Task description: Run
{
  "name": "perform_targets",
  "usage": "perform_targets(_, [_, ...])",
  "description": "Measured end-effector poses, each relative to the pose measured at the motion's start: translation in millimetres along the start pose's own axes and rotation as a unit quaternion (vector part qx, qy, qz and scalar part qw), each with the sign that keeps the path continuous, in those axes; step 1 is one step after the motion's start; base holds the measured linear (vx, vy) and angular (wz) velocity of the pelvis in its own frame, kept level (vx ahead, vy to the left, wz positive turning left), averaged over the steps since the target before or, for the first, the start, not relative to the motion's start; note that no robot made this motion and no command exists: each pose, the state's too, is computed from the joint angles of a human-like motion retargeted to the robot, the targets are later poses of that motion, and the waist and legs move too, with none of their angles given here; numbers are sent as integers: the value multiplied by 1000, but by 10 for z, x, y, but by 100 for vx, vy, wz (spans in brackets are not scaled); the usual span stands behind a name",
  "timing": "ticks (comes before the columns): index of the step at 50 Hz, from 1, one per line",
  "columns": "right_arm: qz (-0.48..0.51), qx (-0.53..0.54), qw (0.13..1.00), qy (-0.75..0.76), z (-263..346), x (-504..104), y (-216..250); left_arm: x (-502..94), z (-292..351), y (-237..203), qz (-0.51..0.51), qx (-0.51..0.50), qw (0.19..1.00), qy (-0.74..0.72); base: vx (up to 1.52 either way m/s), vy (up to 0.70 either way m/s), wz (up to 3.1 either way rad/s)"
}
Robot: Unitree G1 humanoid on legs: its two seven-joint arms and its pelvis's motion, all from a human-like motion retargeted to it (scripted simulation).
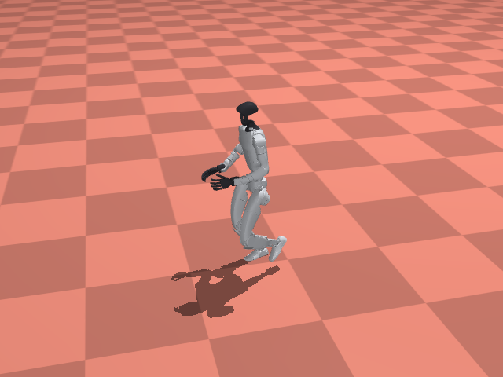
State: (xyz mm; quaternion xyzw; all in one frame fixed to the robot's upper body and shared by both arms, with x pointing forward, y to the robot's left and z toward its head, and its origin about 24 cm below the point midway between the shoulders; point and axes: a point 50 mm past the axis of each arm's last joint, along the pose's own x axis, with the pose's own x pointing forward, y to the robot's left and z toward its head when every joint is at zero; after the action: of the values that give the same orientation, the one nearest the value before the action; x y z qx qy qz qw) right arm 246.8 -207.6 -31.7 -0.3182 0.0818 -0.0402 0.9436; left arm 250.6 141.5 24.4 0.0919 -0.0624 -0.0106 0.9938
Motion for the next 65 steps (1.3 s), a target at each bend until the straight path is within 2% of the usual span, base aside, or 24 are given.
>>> perform_targets(4, [-15, 69, 986, -148, 697, 123, -151, -735, -638, 252, 22, 21, 986, 165, 20, 10, -73])
perform_targets(8, [-9, 95, 960, -262, 1170, 75, -315, -1522, -1090, 474, 58, 50, 942, 325, 16, 8, -49])
perform_targets(12, [-3, 97, 946, -309, 1349, -4, -354, -2148, -1359, 582, 82, 87, 882, 455, 14, 5, -30])
perform_targets(15, [6, 90, 959, -268, 1196, -12, -220, -2268, -1509, 637, 98, 120, 846, 510, 14, 2, -30])
perform_targets(17, [25, 78, 980, -183, 865, 4, -19, -2077, -1585, 640, 115, 134, 838, 516, 15, 6, -17])
perform_targets(20, [75, 56, 996, 2, 134, -102, 365, -1468, -1586, 548, 145, 119, 857, 479, 16, 4, -5])
perform_targets(23, [122, 41, 972, 195, -628, -549, 597, -822, -1378, 300, 149, 60, 904, 395, 18, 1, 17])
perform_targets(26, [139, 42, 931, 334, -1137, -1070, 621, -275, -1001, 64, 121, -5, 951, 284, 16, -3, 42])
perform_targets(31, [127, 62, 877, 459, -1521, -1713, 540, 245, -269, -150, 52, -69, 992, 94, 8, -6, 49])
perform_targets(37, [108, 64, 855, 503, -1634, -2007, 481, 385, 283, -222, -8, -87, 995, -43, 1, -6, 17])
perform_targets(40, [102, 50, 866, 487, -1610, -1835, 448, 402, 362, -184, -6, -88, 994, -57, 3, -7, -5])
perform_targets(43, [81, 38, 891, 445, -1492, -1399, 398, 375, 224, -147, 18, -74, 997, -21, 6, -6, -9])
perform_targets(47, [50, 57, 930, 360, -1155, -762, 382, 169, -258, -176, 30, -45, 994, 96, 11, -1, -29])
perform_targets(52, [35, 116, 963, 241, -692, -336, 397, -510, -997, -90, 40, 9, 960, 276, 16, 5, -55])
perform_targets(58, [44, 166, 977, 127, -239, -69, 360, -1406, -1553, 103, 41, 86, 882, 461, 13, 8, -42])
perform_targets(62, [56, 182, 973, 130, -206, -60, 421, -1810, -1692, 157, 41, 100, 833, 543, 7, 10, -18])
perform_targets(65, [59, 196, 963, 175, -316, -123, 510, -1882, -1733, 181, 47, 97, 813, 572, 5, 9, -4])
